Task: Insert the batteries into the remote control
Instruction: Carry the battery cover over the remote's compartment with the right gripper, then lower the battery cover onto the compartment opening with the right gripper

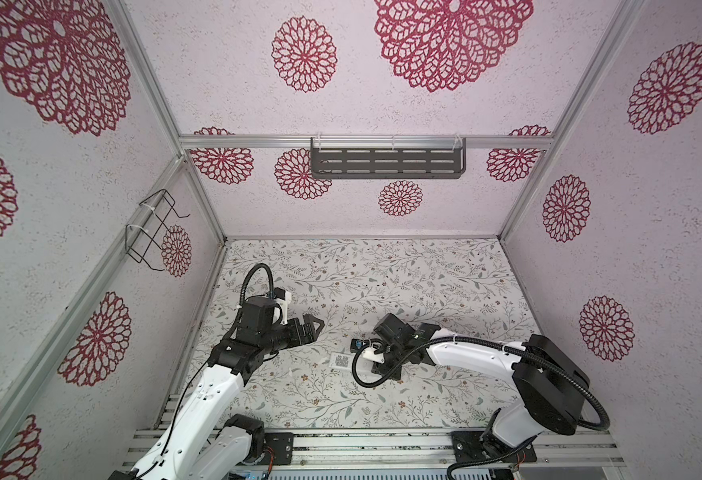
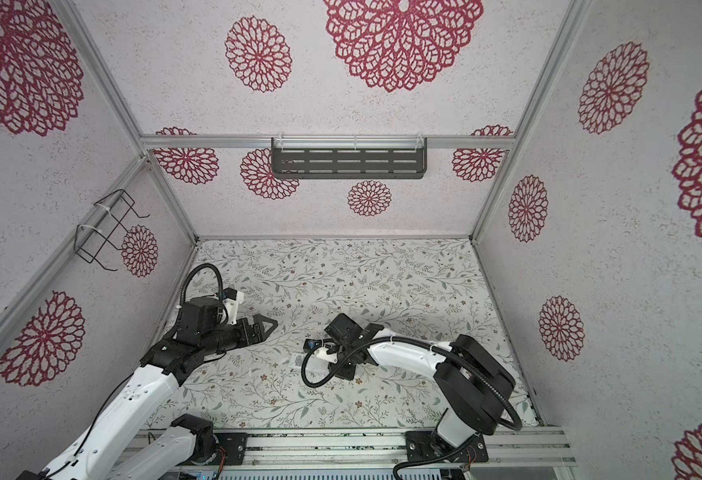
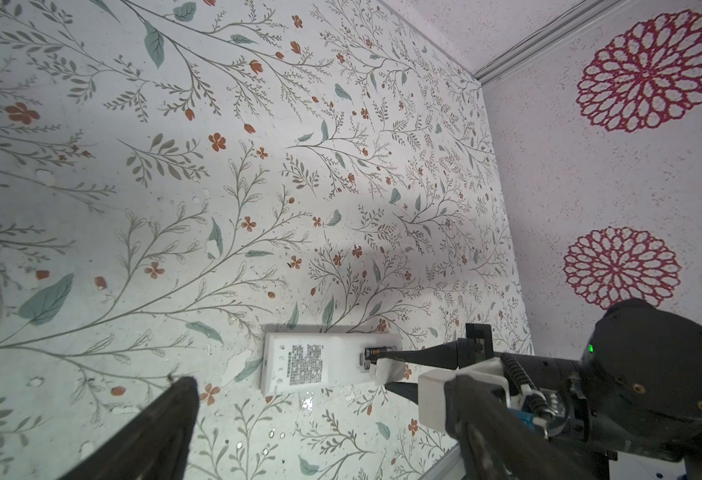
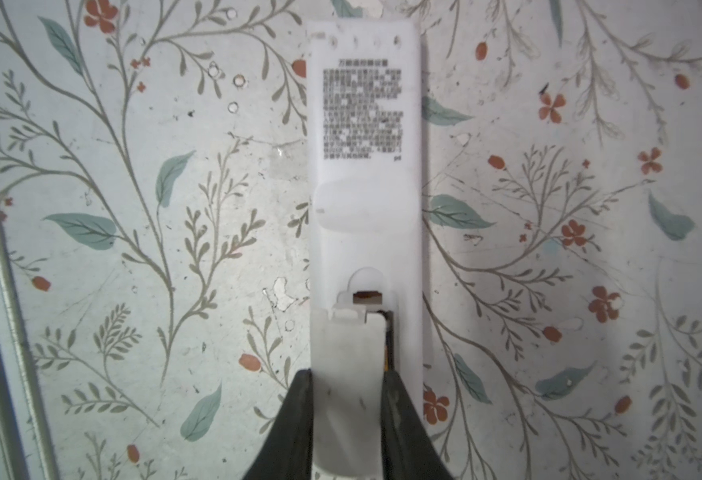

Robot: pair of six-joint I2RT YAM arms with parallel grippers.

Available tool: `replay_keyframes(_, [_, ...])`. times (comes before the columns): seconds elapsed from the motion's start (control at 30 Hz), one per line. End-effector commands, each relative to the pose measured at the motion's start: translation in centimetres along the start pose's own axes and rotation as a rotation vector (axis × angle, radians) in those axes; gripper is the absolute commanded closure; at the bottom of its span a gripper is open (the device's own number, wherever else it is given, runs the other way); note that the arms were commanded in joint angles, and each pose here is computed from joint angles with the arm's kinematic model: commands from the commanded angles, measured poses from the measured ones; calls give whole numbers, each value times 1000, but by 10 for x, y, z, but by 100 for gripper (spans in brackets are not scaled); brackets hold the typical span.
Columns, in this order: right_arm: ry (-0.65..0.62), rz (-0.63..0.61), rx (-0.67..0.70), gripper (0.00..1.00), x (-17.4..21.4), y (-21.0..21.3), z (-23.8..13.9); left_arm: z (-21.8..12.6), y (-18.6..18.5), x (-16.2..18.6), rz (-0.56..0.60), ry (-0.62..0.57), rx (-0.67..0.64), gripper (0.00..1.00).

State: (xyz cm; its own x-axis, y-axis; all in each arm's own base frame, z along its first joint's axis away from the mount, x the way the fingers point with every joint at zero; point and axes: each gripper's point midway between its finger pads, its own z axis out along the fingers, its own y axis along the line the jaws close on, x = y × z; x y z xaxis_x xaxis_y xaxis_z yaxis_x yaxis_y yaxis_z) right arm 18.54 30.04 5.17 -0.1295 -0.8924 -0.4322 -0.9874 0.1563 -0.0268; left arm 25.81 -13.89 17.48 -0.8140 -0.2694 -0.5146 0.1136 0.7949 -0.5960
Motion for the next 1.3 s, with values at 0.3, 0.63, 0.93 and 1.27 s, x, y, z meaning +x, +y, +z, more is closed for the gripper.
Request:
replay_keyframes(0.3, [-7,-47,-8,76,-9,-3,0,0,-3,2,17,-11,18,3])
replay_keyframes(0.63, [-15,-44,-7,76,-12,-11,1,0,-3,1,22,-16,15,3])
replay_keyframes(0.93, [2,-32,-10,75,-6,-14,3,0,-3,1,23,-16,15,3])
replay_keyframes(1.27, [13,-20,-1,73,-2,-16,4,0,-3,1,21,-16,15,3])
